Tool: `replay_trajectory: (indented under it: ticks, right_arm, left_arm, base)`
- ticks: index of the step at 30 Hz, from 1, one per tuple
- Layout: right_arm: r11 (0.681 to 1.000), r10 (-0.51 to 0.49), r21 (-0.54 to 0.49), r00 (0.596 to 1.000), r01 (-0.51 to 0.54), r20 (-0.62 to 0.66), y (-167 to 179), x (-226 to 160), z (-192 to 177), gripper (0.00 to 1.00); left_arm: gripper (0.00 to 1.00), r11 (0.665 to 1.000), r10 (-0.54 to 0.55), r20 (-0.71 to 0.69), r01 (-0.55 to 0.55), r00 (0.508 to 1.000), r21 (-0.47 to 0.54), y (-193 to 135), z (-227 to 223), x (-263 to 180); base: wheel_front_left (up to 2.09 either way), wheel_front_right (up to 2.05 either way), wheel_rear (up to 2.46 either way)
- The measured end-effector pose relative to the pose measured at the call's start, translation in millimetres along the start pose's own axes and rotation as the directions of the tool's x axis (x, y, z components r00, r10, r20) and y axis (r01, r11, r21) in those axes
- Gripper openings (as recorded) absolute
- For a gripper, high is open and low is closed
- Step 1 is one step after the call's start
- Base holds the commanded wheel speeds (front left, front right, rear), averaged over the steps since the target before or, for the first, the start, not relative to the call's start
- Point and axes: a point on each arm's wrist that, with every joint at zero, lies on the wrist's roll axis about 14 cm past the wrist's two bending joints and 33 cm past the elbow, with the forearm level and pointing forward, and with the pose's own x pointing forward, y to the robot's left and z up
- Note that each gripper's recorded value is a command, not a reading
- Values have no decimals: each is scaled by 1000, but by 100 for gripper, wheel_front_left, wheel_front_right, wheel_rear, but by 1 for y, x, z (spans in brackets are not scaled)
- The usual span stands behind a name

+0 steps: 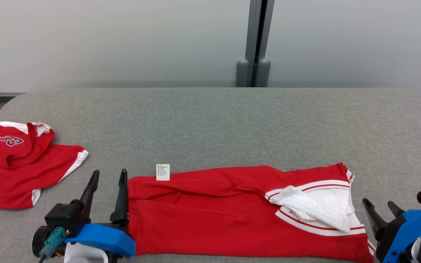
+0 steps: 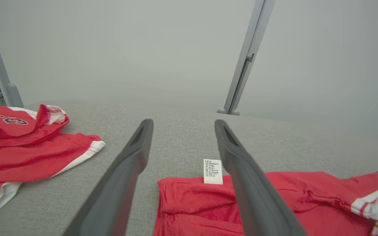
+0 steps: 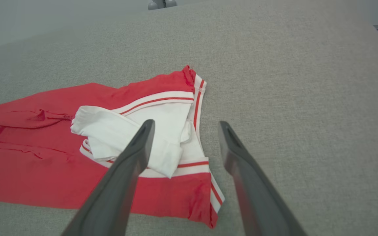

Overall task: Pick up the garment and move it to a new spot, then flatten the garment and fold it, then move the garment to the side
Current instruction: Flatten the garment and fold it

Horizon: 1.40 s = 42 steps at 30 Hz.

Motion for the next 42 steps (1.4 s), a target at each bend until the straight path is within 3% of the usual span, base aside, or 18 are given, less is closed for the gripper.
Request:
replay_trajectory:
  ticks: [15, 32, 33, 34, 35, 42]
  right_arm:
    - [996, 2, 89, 992, 9, -128, -1, 45, -30, 100]
    - [1000, -25, 3, 962, 27, -271, 9, 88, -68, 100]
    - [1000, -19, 6, 961, 21, -276, 11, 89, -70, 65]
    - [1000, -14, 8, 961, 17, -276, 12, 89, -70, 24]
    - [1000, -8, 5, 961, 10, -276, 14, 90, -71, 0]
    - [999, -30, 8, 985, 31, -170, 8, 90, -50, 0]
  left_arm:
    - [100, 994, 103, -3, -102, 995, 42, 30, -9, -22]
    - [100, 987, 158, -11, -157, 987, 33, 47, -14, -26]
    - [100, 987, 158, -12, -157, 987, 34, 47, -15, -26]
    - [100, 987, 158, -12, -158, 987, 36, 47, -15, -26]
    - [100, 987, 157, -12, -157, 987, 35, 47, -15, -25]
    - [100, 990, 140, -10, -139, 990, 34, 42, -15, -21]
  base:
    - [0, 0, 0]
    - [0, 0, 0]
    - [0, 0, 0]
    - [0, 0, 0]
    - [0, 0, 0]
    - [0, 0, 0]
